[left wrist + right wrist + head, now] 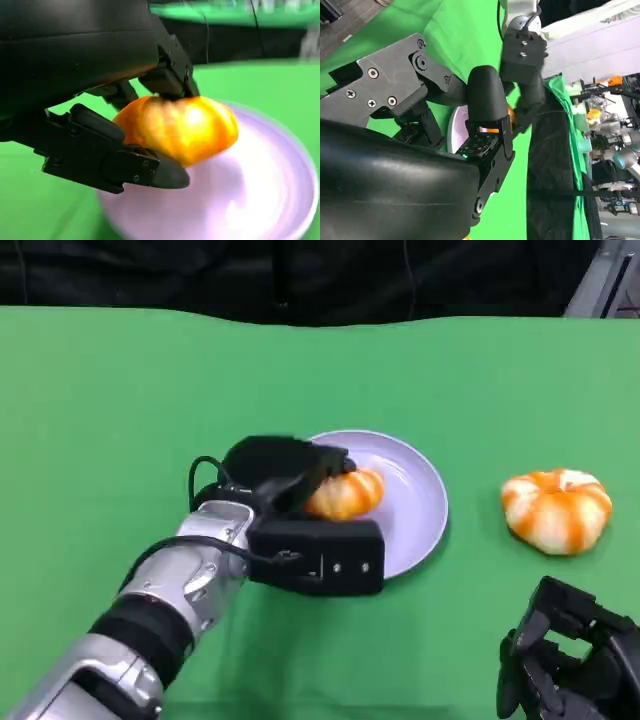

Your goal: Grasp the bread from the table and place it into the plate.

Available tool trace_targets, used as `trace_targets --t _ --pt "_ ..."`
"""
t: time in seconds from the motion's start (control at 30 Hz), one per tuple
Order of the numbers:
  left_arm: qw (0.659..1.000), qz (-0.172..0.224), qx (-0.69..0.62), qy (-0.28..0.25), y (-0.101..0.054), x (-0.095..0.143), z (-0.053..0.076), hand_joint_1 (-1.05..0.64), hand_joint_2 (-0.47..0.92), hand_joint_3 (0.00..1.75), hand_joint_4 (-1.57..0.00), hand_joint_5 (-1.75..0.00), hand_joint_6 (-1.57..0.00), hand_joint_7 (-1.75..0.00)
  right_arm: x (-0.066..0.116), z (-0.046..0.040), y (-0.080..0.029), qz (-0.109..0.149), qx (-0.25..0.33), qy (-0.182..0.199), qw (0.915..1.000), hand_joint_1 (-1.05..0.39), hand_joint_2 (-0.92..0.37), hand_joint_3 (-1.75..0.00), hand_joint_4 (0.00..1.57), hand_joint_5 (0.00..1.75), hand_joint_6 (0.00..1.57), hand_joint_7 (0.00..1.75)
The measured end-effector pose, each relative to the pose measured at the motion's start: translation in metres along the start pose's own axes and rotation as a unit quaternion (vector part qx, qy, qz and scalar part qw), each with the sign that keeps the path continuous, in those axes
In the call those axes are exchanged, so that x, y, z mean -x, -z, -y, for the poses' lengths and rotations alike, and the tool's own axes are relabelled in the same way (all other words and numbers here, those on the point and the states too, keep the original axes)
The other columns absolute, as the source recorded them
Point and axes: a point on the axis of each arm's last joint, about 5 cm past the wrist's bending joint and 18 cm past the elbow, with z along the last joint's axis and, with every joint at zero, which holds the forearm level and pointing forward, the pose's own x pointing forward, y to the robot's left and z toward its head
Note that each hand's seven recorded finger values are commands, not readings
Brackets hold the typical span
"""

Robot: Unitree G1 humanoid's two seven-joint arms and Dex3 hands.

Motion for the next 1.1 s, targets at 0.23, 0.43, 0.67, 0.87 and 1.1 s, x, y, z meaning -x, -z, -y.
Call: trace_targets --t 0.23,0.43,0.67,0.87,1.1 --pt "0.999 0.003 -0.028 0.031 -0.001 0.003 -0.007 -1.04 0.92 0.7 0.0 0.0 0.0 0.0 0.0 -0.0002 0.0 0.0 0.0 0.0 1.0 -0.16 -0.62 -1.07 0.91 1.75 0.79 1.6" --pt "1.0 0.008 -0.003 0.027 0.002 0.013 -0.001 -1.05 0.92 0.75 0.0 0.0 0.0 0.0 0.0 -0.0018 0.0 -0.001 -0.001 0.001 1.0 -0.16 -0.62 -1.08 0.91 1.75 0.79 1.6" --pt "1.0 0.009 0.024 0.011 0.009 0.029 -0.005 -0.83 0.92 0.52 0.0 0.0 -0.09 -0.03 -0.001 -0.0035 0.0 -0.003 0.002 0.0 1.0 -0.16 -0.62 -1.07 0.9 1.75 0.79 1.59" --pt "0.982 0.01 0.18 -0.057 0.011 0.06 -0.021 -0.03 0.92 0.4 -0.68 -1.17 -0.85 -0.08 0.0 -0.0043 -0.001 -0.002 0.001 0.002 1.0 -0.16 -0.62 -1.07 0.9 1.75 0.79 1.58" --pt "0.91 0.037 0.399 -0.106 0.024 0.11 -0.029 -0.02 0.64 1.06 -0.86 -1.5 -0.93 -1.15 -0.001 -0.0037 -0.001 -0.004 0.003 0.003 1.0 -0.16 -0.63 -1.07 0.9 1.75 0.79 1.59"
